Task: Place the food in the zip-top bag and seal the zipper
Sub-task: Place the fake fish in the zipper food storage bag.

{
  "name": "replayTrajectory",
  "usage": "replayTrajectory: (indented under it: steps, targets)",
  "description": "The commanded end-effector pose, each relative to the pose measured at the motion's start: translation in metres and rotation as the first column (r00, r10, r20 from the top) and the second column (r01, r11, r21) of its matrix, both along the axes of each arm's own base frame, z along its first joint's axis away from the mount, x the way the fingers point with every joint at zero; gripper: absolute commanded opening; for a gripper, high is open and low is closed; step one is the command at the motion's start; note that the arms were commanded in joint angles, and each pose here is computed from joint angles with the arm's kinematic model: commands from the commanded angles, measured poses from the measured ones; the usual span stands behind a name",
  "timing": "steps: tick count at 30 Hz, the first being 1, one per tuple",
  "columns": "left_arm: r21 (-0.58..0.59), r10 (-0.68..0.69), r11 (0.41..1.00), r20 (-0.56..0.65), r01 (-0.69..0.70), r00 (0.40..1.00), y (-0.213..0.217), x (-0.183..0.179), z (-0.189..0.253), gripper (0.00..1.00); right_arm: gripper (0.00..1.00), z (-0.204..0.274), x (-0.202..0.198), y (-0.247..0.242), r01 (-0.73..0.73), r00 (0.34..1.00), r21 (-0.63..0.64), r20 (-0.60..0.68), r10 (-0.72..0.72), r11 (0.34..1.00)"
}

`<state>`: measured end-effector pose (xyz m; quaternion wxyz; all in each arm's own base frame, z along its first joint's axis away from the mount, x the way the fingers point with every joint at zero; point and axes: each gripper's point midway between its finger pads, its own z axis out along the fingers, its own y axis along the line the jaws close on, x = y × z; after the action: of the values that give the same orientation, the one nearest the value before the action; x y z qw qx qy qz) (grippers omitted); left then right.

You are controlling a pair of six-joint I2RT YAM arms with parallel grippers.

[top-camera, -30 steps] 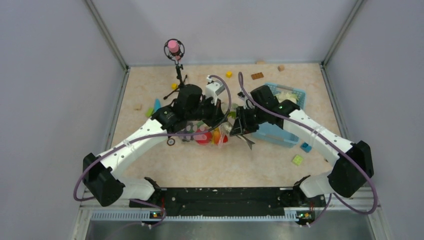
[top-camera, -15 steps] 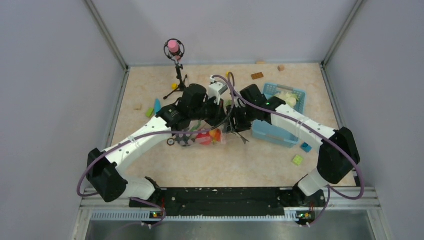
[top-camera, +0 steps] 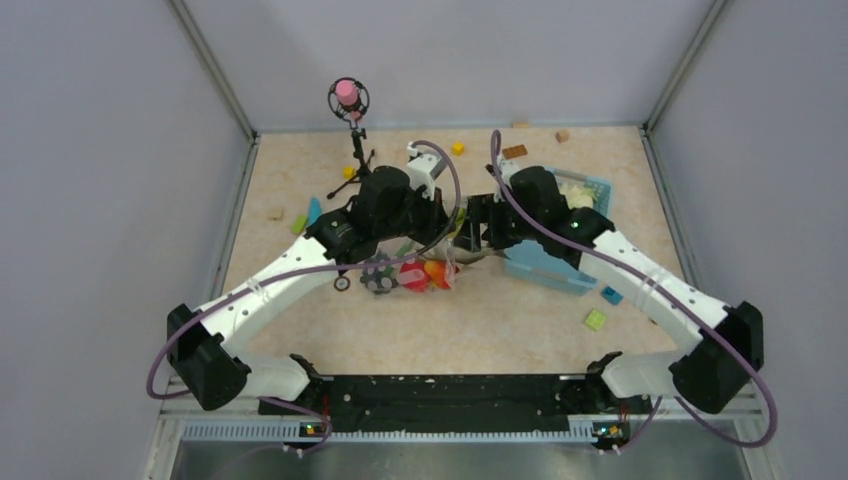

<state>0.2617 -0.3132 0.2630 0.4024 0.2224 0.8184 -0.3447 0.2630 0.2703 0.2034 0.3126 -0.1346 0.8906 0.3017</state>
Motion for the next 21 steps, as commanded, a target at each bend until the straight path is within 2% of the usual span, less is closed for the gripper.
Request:
replayTrajectory:
  steps: [1, 8, 16, 21]
  targets:
    - [-0.037, 0.143, 0.989, 0.108, -0.140, 0.984, 0.015, 0.031, 0.031, 0.00, 0.76, 0.056, -0.008, -0.004, -0.038, 0.978, 0.106, 0.208, 0.015, 0.994]
    - [-0.044, 0.171, 0.985, 0.110, -0.167, 0.979, 0.020, 0.038, 0.034, 0.00, 0.84, 0.084, -0.009, -0.036, 0.070, 0.928, 0.163, 0.352, -0.125, 0.984]
    - [-0.058, 0.175, 0.984, 0.130, -0.169, 0.976, 0.023, 0.037, 0.048, 0.00, 0.83, 0.081, 0.019, -0.083, 0.369, 0.830, 0.171, 0.383, -0.407, 0.914]
    - [-0.060, 0.166, 0.985, 0.134, -0.159, 0.977, 0.024, 0.034, 0.050, 0.00, 0.81, 0.087, 0.032, -0.069, 0.308, 0.819, 0.172, 0.453, -0.352, 0.936]
